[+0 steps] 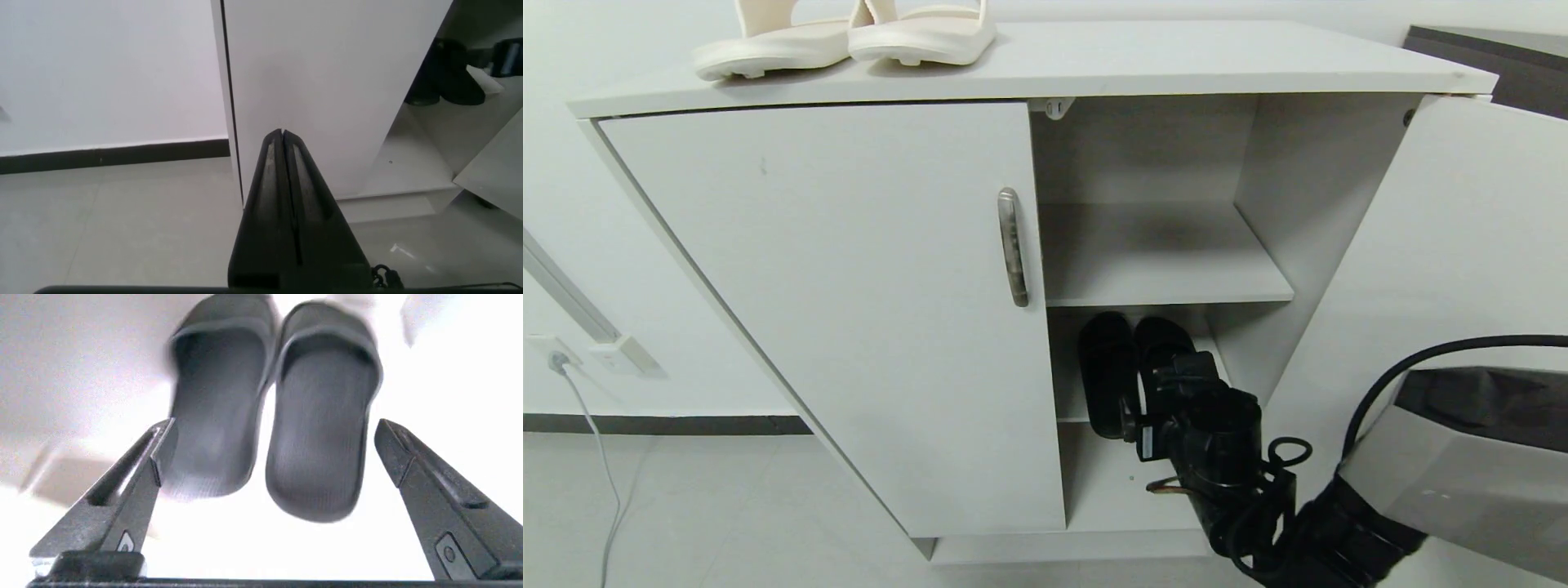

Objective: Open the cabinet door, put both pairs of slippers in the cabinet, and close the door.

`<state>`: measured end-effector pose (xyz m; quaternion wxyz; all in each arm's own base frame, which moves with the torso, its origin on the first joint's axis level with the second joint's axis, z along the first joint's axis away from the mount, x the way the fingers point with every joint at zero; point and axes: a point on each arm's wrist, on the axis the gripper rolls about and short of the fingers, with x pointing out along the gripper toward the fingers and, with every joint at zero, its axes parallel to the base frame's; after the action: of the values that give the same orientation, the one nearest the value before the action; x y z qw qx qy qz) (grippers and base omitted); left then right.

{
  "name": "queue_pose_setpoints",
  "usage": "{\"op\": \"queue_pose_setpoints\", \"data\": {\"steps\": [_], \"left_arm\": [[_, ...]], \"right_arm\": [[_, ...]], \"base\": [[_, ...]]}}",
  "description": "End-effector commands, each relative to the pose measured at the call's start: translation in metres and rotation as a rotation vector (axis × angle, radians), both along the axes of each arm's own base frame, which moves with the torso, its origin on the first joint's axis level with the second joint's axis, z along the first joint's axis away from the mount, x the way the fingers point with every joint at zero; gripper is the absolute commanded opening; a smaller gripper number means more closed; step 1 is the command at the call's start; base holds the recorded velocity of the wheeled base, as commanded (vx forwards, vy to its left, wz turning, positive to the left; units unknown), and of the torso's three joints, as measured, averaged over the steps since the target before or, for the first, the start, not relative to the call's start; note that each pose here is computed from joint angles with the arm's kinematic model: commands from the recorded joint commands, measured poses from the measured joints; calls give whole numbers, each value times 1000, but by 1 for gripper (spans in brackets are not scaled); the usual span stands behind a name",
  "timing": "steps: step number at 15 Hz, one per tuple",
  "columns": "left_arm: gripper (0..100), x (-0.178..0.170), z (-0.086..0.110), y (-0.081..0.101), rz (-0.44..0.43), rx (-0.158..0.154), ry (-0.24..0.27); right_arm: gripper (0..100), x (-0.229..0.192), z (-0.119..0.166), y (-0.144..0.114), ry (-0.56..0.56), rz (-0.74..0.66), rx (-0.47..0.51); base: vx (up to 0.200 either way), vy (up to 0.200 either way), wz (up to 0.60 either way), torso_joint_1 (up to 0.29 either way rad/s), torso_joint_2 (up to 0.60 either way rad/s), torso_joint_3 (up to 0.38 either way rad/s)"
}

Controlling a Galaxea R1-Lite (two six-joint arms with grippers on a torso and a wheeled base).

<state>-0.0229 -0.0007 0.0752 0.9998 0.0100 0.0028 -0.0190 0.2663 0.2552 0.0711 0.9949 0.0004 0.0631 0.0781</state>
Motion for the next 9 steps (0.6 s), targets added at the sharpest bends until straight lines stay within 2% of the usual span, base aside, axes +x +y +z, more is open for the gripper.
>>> {"op": "queue_pose_setpoints", "data": {"steps": [1, 6, 9], "left_arm": [[0, 0, 0, 0, 0, 0, 0], [0, 0, 0, 0, 0, 0, 0], [0, 0, 0, 0, 1, 0, 0]], "right_arm": [[100, -37, 18, -6, -24, 71, 31], [100, -42, 16, -2, -25, 89, 24], [100, -43, 15, -2, -25, 92, 24]], "base": [[0, 0, 0, 0, 0, 0], [0, 0, 0, 0, 0, 0], [-200, 0, 0, 2, 4, 5]]}}
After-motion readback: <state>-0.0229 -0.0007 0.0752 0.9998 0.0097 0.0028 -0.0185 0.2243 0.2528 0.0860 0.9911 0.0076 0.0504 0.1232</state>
